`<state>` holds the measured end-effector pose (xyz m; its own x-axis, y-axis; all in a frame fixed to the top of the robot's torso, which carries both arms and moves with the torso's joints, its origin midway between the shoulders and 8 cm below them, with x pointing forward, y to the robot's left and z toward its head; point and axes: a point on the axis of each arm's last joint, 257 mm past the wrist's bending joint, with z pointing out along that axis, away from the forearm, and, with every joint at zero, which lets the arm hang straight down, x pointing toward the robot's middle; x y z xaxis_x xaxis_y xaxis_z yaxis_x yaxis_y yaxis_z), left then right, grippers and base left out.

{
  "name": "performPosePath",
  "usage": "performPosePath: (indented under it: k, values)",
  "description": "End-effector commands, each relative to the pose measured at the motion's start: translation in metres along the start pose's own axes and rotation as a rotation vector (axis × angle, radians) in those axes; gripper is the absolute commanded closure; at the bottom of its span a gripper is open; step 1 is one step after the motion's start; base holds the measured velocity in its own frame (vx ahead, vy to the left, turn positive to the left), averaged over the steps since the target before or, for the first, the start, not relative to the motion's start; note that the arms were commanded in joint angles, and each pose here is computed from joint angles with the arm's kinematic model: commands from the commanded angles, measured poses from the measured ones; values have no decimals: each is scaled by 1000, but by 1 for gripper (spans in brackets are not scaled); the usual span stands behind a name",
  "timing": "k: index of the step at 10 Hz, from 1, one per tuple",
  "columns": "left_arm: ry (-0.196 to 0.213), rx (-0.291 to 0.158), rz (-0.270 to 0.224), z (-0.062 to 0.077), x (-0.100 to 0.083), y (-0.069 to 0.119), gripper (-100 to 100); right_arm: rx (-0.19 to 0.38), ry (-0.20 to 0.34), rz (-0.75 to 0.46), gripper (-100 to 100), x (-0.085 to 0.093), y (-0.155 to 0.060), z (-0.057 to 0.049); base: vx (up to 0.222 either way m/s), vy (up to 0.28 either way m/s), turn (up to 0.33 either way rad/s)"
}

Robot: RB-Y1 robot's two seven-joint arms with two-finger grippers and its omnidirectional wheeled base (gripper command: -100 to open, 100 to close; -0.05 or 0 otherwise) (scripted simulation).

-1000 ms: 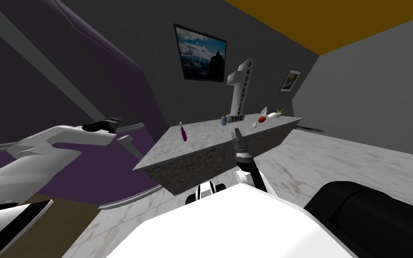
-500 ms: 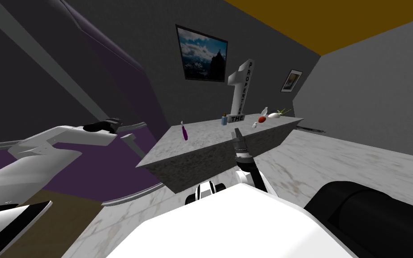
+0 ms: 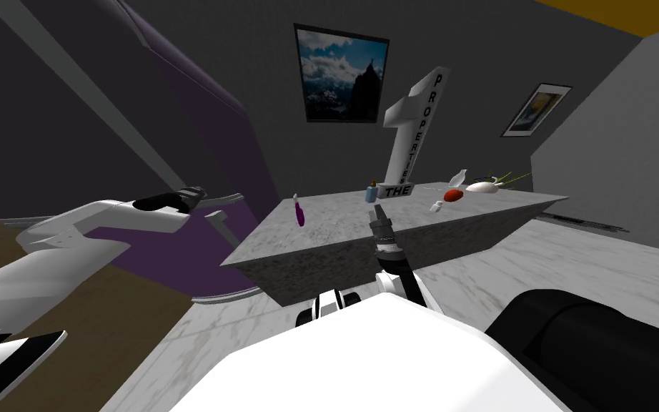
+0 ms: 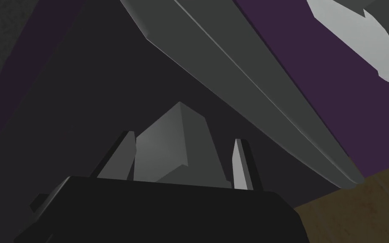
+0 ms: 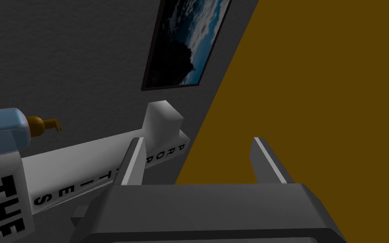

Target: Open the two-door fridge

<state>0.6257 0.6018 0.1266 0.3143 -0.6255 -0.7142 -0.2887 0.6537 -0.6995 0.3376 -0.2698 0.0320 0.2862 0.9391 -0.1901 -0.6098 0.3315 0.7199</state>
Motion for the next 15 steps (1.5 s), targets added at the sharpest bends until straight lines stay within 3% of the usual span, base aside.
performPosePath:
  k: [1,2,4,7,9,10,14,15]
  values:
    - [48,42,-4,-4,20,-15,100,0,0,0,0,0,0,0,95,-77,214]
    - [34,30,-4,-3,14,-10,100,0,0,0,0,0,0,0,41,-37,55]
    - [78,85,-7,-10,32,-36,100,0,0,0,0,0,0,0,-168,170,-84]
    - [100,110,-8,-13,40,-49,100,-1,0,0,0,0,0,0,-230,224,-68]
    - [145,160,-11,-22,59,-73,100,0,0,0,0,0,0,0,-271,235,-64]
    - [145,160,-11,-22,59,-73,100,-1,0,0,0,0,0,0,-237,210,-57]
    - [243,253,-15,-46,98,-117,100,0,0,0,0,0,0,0,-307,293,-72]
    - [243,253,-15,-46,98,-117,100,0,0,0,0,0,0,0,-266,260,-56]
